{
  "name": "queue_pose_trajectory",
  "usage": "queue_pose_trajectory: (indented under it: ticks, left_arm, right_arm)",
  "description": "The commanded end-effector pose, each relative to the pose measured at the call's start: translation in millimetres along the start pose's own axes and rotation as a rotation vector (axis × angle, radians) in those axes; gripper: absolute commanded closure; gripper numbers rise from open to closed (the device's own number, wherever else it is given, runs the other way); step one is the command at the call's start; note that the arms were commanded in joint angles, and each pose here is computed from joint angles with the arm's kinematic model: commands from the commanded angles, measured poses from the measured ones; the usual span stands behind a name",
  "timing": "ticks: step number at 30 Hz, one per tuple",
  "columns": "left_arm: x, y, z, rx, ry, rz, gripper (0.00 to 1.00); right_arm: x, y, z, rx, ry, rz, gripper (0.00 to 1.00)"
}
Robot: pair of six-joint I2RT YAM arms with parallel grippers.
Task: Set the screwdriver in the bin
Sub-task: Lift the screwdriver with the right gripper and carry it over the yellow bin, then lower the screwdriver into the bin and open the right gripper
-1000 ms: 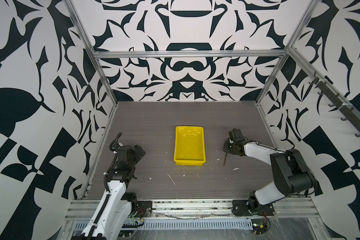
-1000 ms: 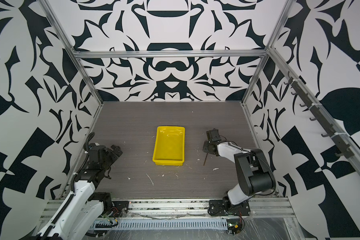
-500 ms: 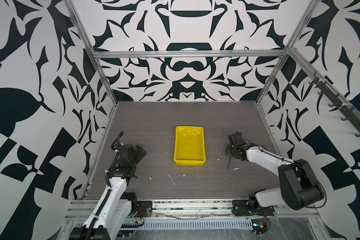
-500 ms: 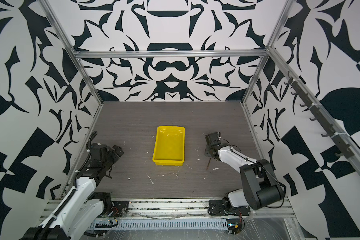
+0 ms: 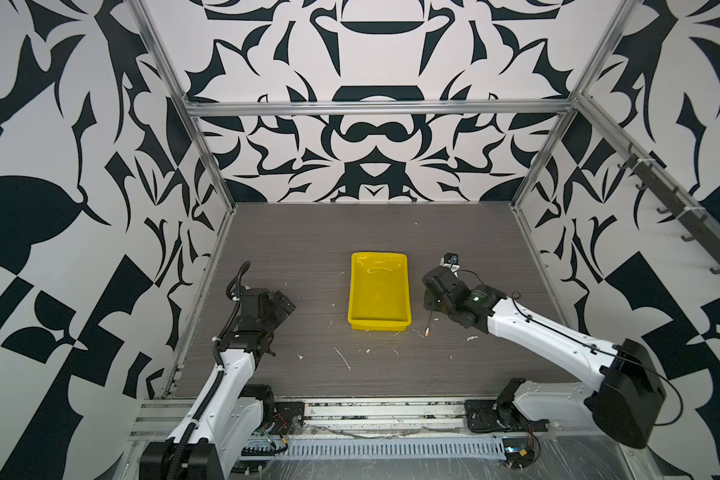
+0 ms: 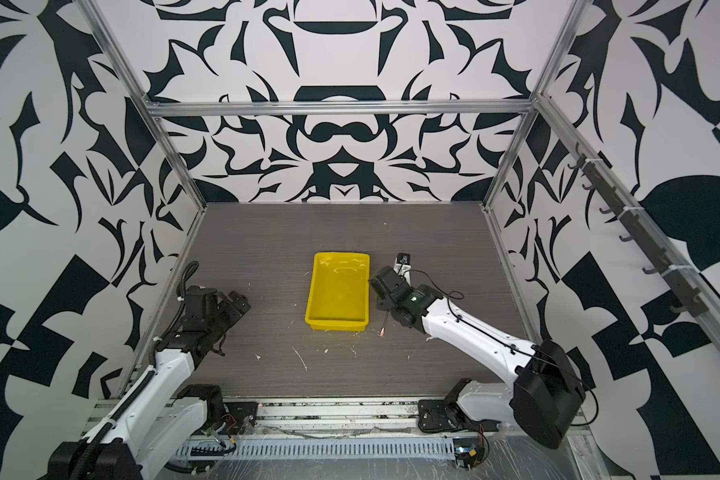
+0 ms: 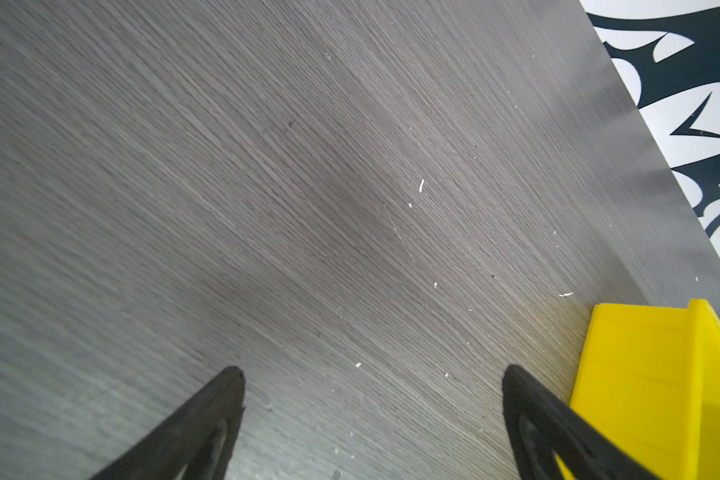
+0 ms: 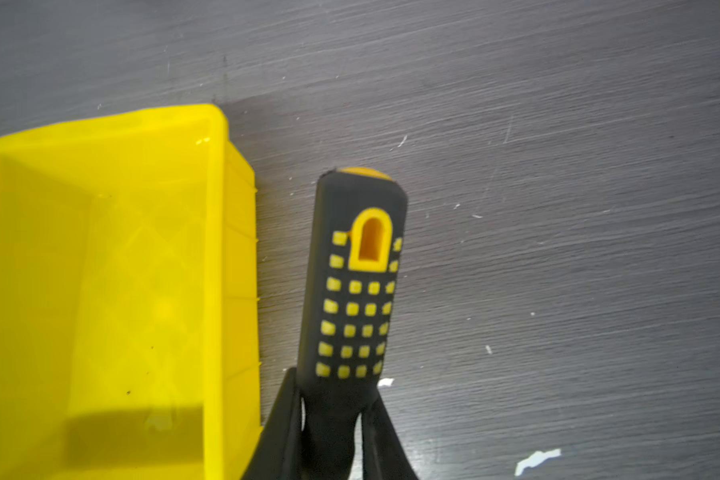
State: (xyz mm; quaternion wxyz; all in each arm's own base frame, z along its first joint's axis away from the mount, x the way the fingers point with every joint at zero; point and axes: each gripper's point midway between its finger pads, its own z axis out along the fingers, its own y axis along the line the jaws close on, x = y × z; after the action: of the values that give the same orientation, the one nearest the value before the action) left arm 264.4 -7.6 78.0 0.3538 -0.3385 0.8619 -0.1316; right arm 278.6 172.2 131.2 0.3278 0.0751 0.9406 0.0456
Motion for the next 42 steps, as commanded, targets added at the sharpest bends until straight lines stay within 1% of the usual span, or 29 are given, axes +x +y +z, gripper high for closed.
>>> queue_pose_trajectory:
  ticks: [1, 7, 13, 15, 19, 21, 23, 25, 29, 32, 36, 42]
  left_arm:
    - [-10, -11, -4, 0.022, -0.012, -0.001, 0.00]
    - [-12, -10, -5, 0.020, -0.025, -0.002, 0.01]
    - [-11, -9, -6, 0.021, -0.024, -0.002, 0.00]
    - [-11, -9, -6, 0.022, -0.025, -0.003, 0.00]
    - [-12, -11, -4, 0.027, -0.027, -0.002, 0.01]
    - [-10, -11, -3, 0.022, -0.015, 0.001, 0.01]
    - [-9, -11, -2, 0.016, -0.002, 0.006, 0.01]
    - [-9, -12, -1, 0.016, 0.005, 0.008, 0.01]
    - [-11, -13, -1, 0.024, -0.004, 0.009, 0.01]
    - [-10, -14, 0, 0.029, 0.002, 0.013, 0.00]
    - [-8, -14, 0, 0.026, 0.014, 0.016, 0.01]
    - [-8, -14, -1, 0.031, 0.006, 0.014, 0.01]
  right_arm:
    - [-15, 26, -6, -0.026, -0.041, 0.021, 1.00]
    - [-21, 65, 4, -0.069, 0.010, -0.018, 1.00]
    - [-23, 99, 22, -0.134, 0.037, -0.014, 1.00]
    - [-19, 110, 30, -0.148, 0.073, -0.009, 1.00]
    - [-6, 143, 43, -0.217, 0.188, -0.013, 1.00]
    - [-3, 152, 49, -0.216, 0.226, -0.025, 1.00]
    - [0, 157, 57, -0.200, 0.250, -0.040, 1.00]
    - [5, 157, 68, -0.154, 0.293, -0.041, 1.00]
    - [12, 171, 79, -0.147, 0.359, -0.043, 1.00]
    - [11, 177, 83, -0.159, 0.357, -0.038, 1.00]
    - [4, 175, 90, -0.158, 0.340, -0.008, 1.00]
    - [-6, 175, 95, -0.203, 0.375, 0.054, 1.00]
